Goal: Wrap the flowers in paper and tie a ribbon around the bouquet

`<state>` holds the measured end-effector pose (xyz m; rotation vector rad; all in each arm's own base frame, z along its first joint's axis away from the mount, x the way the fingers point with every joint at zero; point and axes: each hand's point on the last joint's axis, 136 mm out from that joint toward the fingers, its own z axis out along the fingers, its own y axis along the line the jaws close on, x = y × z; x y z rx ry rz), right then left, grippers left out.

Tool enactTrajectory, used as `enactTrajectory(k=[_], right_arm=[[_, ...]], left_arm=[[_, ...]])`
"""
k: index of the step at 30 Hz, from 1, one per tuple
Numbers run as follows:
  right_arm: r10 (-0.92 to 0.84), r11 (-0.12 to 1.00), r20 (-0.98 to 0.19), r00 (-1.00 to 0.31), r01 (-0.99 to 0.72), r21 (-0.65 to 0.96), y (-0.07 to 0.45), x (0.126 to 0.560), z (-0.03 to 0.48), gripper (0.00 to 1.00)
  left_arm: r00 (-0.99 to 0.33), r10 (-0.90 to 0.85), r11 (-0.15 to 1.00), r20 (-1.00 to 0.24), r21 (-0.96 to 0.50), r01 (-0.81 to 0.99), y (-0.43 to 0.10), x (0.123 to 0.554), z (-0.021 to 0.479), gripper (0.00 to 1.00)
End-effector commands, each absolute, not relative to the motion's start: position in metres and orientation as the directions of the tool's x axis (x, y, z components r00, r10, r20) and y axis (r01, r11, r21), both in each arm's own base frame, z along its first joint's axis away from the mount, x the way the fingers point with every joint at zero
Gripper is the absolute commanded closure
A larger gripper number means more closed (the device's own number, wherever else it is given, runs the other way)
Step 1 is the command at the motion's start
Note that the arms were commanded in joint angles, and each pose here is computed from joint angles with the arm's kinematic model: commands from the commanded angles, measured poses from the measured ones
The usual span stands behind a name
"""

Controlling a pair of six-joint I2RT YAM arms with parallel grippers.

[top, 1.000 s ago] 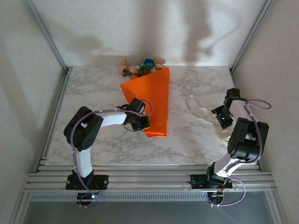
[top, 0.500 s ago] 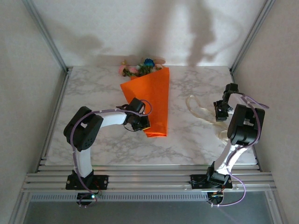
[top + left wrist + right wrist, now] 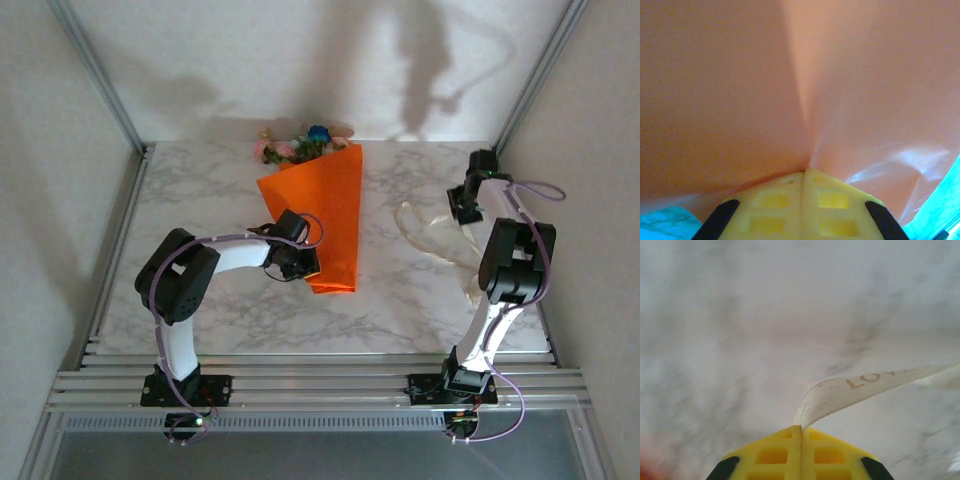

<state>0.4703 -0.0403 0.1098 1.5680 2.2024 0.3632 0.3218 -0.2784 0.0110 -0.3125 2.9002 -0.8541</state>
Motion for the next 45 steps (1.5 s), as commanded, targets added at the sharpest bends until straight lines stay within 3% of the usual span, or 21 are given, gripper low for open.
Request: enactTrajectory(k=[1,10,15,20,28,36,40,45], right_arm=[[0.839,0.54,-0.426,-0.34,0.627,0.562,-0.028,0.493,0.219,1.0],[0.717,0.675,-0.593,-0.366,0.156,0.721,0.029,0.476,0.351,1.0],[0.689,0.679,-0.595,-0.414,0.081,0.729,0.055,0.433,0.366,1.0],[0.538,0.737,-0.635,-0.555,-0.055,0.673,0.112,0.364,0.339,1.0],[0.163,0.584,-0.508,-0.846,-0.332,0.741,0.247,0.236,0.25,1.0],[-0.306,0.423,-0.383,-0.871,-0.485,0.765,0.356,0.129,0.178,1.0],[-0.412,0.387,-0.366,-0.835,-0.524,0.759,0.389,0.117,0.16,1.0],[-0.423,0.413,-0.398,-0.814,-0.564,0.715,0.41,0.138,0.143,1.0]], left_arm=[[-0.947,-0.323,0.921,0.004,-0.229,-0.315,-0.201,0.295,-0.048,0.95],[-0.95,-0.313,0.923,-0.013,-0.239,-0.301,-0.204,0.299,-0.043,0.95],[-0.95,-0.31,0.922,-0.024,-0.251,-0.295,-0.205,0.302,-0.04,0.95],[-0.952,-0.305,0.918,-0.028,-0.275,-0.286,-0.21,0.306,-0.037,0.95],[-0.959,-0.283,0.902,-0.009,-0.342,-0.263,-0.222,0.307,-0.034,0.95],[-0.967,-0.256,0.898,0.014,-0.367,-0.244,-0.227,0.31,-0.035,0.95],[-0.968,-0.25,0.889,0.029,-0.389,-0.242,-0.229,0.311,-0.037,0.95],[-0.97,-0.24,0.867,0.041,-0.44,-0.233,-0.236,0.314,-0.033,0.95]])
